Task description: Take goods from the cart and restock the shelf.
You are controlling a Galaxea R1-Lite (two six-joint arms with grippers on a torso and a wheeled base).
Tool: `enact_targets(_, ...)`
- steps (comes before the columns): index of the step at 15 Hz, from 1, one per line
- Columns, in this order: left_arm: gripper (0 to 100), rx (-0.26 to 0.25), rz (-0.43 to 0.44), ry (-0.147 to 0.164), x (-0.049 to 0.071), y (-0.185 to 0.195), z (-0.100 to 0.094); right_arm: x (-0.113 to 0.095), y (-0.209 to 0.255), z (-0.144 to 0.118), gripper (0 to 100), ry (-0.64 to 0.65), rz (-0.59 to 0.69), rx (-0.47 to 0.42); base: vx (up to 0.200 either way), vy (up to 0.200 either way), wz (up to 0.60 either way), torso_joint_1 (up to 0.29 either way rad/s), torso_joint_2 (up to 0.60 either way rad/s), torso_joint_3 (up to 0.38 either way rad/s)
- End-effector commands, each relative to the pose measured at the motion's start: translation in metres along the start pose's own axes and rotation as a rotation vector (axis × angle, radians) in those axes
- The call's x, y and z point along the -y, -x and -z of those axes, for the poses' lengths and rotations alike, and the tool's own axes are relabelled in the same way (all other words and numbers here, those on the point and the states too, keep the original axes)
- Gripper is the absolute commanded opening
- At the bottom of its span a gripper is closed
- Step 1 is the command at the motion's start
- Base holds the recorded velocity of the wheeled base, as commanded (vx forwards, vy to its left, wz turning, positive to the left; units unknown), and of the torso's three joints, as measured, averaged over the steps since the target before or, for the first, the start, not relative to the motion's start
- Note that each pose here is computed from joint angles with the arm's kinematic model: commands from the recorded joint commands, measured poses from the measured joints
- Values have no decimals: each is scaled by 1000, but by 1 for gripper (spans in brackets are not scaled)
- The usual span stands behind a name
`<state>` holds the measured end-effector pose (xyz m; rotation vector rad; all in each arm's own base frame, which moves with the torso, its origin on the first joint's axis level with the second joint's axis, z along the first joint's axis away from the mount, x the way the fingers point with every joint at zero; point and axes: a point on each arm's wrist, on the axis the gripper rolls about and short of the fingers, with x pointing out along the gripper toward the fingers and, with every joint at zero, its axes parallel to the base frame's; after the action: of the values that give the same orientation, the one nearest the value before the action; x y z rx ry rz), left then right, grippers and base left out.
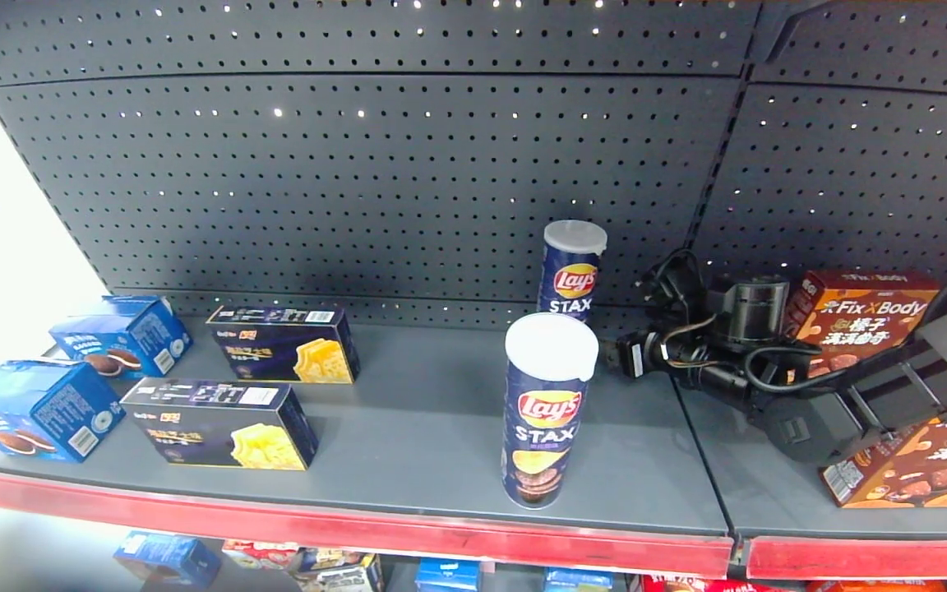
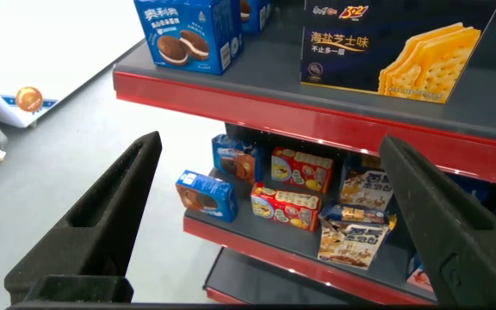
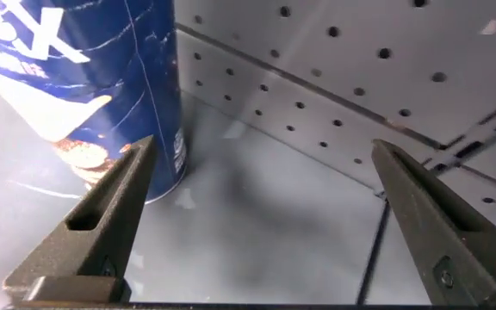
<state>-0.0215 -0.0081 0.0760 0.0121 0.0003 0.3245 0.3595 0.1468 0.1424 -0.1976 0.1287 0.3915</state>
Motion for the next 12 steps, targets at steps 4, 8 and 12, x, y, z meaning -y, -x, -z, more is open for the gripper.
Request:
enact_targets(4, 100, 0, -1, 0, 0, 0, 0, 7, -7, -5, 100, -14, 22, 20, 0, 0, 0, 0, 0, 0)
enact_targets(8, 100, 0, -1, 0, 0, 0, 0, 8, -12, -8, 100, -20, 28, 33, 0, 0, 0, 0, 0, 0)
enact_targets(12, 100, 0, -1, 0, 0, 0, 0, 1, -11, -7, 100, -19, 9, 33, 0, 0, 0, 0, 0, 0)
